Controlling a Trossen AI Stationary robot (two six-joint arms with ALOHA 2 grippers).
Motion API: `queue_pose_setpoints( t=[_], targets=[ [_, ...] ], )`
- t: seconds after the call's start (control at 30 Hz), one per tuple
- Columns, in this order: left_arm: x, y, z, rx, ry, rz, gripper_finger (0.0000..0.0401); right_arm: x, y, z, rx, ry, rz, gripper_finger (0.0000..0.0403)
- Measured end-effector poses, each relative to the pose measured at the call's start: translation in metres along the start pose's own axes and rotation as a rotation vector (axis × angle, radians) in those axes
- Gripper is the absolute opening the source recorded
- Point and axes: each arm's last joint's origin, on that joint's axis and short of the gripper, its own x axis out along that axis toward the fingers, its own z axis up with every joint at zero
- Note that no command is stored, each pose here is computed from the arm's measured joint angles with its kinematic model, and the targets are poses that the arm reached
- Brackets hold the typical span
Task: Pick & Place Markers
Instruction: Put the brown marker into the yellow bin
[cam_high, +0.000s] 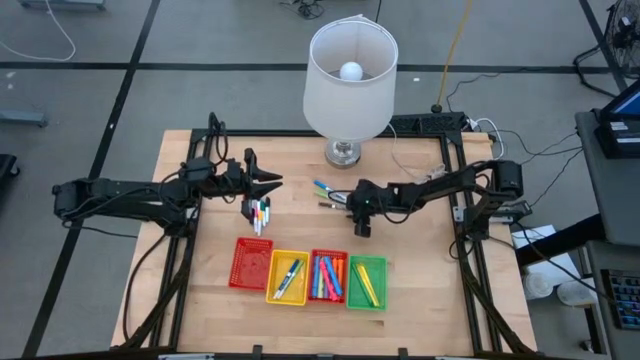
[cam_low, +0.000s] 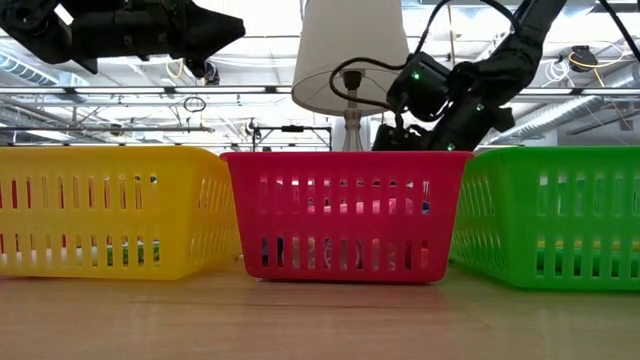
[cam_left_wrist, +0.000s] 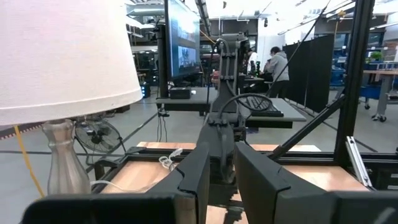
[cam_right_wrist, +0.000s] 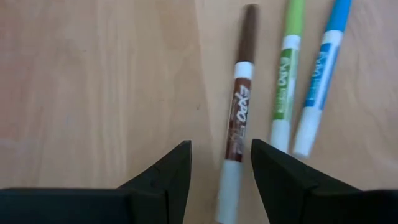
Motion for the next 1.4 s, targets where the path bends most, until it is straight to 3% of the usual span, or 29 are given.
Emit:
queue_pose_setpoints(
  t=[0.53, 0.7, 0.97, 1.2, 1.4],
  targets=[
    [0.0, 0.0, 0.0, -0.003, 0.0, 0.0, 0.0081, 0.004, 0.002, -0.012, 0.054, 0.041, 0.002, 0.015],
    [0.0, 0.0, 0.0, -0.004, -0.001, 0.001, 0.0081, 0.004, 0.002, -0.013, 0.036, 0.048, 0.004, 0.0112],
    [0.0, 0.0, 0.0, -0.004, 0.0, 0.001, 0.0081, 0.004, 0.002, -0.014, -0.003, 0.055, 0.006, 0.0018],
    [0.0, 0.0, 0.0, -0.004, 0.0, 0.0, 0.0081, 0.004, 0.001, -0.013, -0.012, 0.047, 0.003, 0.0018],
    [0.0, 0.0, 0.0, -0.003, -0.001, 0.001, 0.0081, -0.015, -0.001, 0.001, -0.026, -0.045, -0.016, 0.0013]
  ],
)
